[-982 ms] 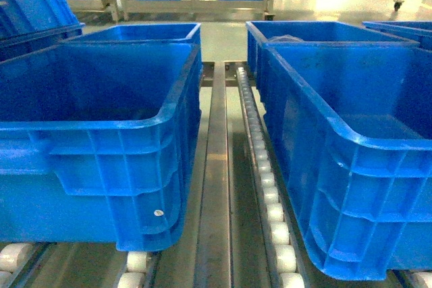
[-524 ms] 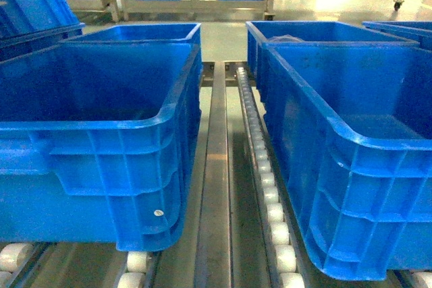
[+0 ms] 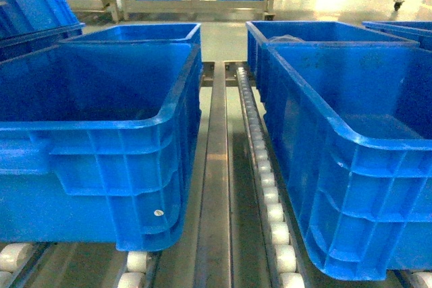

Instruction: Sort blue parts and orange caps into right shelf containers

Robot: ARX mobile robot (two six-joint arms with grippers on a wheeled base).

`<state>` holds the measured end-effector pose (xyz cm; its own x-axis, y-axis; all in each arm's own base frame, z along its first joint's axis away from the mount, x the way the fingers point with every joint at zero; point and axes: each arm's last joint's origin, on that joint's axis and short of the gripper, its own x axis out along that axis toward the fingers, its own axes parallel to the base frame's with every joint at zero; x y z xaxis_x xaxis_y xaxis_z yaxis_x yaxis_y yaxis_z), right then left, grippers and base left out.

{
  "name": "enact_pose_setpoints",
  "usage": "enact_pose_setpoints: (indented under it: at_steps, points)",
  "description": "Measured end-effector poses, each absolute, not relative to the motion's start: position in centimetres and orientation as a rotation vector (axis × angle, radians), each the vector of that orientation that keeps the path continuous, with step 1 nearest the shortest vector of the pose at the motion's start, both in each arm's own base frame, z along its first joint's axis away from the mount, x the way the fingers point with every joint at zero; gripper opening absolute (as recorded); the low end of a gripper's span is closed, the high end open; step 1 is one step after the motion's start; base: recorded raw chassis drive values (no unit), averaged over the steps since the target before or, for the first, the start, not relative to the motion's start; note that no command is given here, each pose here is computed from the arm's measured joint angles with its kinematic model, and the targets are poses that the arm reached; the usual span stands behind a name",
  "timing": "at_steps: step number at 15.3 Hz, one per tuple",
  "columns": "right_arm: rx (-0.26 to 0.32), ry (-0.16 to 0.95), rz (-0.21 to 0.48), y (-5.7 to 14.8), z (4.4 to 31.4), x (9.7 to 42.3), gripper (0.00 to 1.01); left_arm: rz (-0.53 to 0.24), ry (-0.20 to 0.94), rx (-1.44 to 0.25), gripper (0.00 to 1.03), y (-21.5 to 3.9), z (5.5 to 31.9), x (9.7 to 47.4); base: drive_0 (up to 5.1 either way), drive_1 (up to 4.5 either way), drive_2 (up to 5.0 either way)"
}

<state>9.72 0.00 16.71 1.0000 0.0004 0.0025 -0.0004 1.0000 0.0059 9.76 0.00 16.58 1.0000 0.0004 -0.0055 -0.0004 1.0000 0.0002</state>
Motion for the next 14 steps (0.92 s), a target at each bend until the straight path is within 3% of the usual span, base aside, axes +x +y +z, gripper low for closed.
enact_pose_setpoints:
  at_steps: [14]
  points:
    - [0.006,-0.002,0.000,0.00,16.71,9.72,0.43,0.000,0.006,0.000,0.41,0.00,16.58,9.76,0.0,0.00,0.0]
